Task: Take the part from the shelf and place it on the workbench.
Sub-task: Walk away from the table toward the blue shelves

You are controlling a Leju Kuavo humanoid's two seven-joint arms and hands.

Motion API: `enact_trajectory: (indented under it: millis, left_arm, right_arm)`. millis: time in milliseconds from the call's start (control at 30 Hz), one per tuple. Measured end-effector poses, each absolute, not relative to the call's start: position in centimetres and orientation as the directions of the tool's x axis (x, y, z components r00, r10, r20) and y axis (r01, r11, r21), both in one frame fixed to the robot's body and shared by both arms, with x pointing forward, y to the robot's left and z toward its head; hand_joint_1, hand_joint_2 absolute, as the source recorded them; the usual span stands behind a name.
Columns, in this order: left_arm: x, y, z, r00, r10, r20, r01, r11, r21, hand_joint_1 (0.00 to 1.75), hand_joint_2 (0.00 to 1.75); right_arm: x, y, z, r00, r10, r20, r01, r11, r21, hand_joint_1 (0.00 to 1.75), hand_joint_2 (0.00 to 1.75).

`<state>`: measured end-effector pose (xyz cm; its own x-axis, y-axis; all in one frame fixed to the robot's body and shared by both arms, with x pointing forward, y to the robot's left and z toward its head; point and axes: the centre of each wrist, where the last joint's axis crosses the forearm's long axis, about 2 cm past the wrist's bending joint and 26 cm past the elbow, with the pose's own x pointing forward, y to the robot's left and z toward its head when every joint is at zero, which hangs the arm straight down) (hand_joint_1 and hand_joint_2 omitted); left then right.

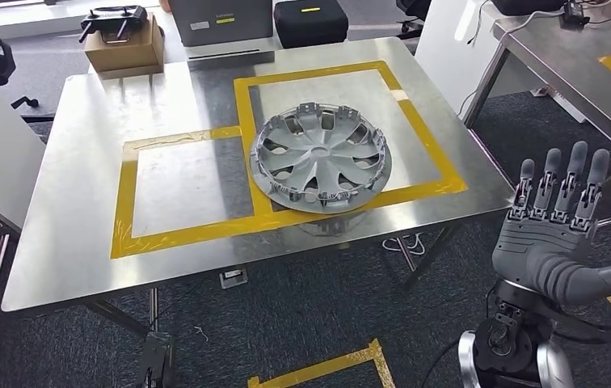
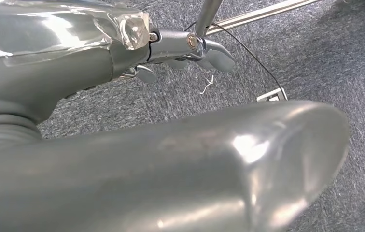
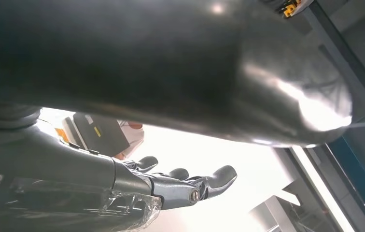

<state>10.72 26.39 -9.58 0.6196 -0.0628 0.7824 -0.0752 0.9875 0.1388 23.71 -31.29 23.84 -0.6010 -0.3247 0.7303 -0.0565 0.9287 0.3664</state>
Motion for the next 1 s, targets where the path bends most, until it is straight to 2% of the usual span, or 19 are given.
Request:
enact_trajectory:
  millis: [1000]
  left_arm:
    - [11.49, 26.41, -9.40, 0.635, -0.080, 0.768, -0.030, 0.991, 0.129, 0.00, 0.00]
  right_arm:
    - [23.39, -31.88, 23.16, -0.583, -0.331, 0.743, -0.010, 0.916, 0.400, 0.00, 0.00]
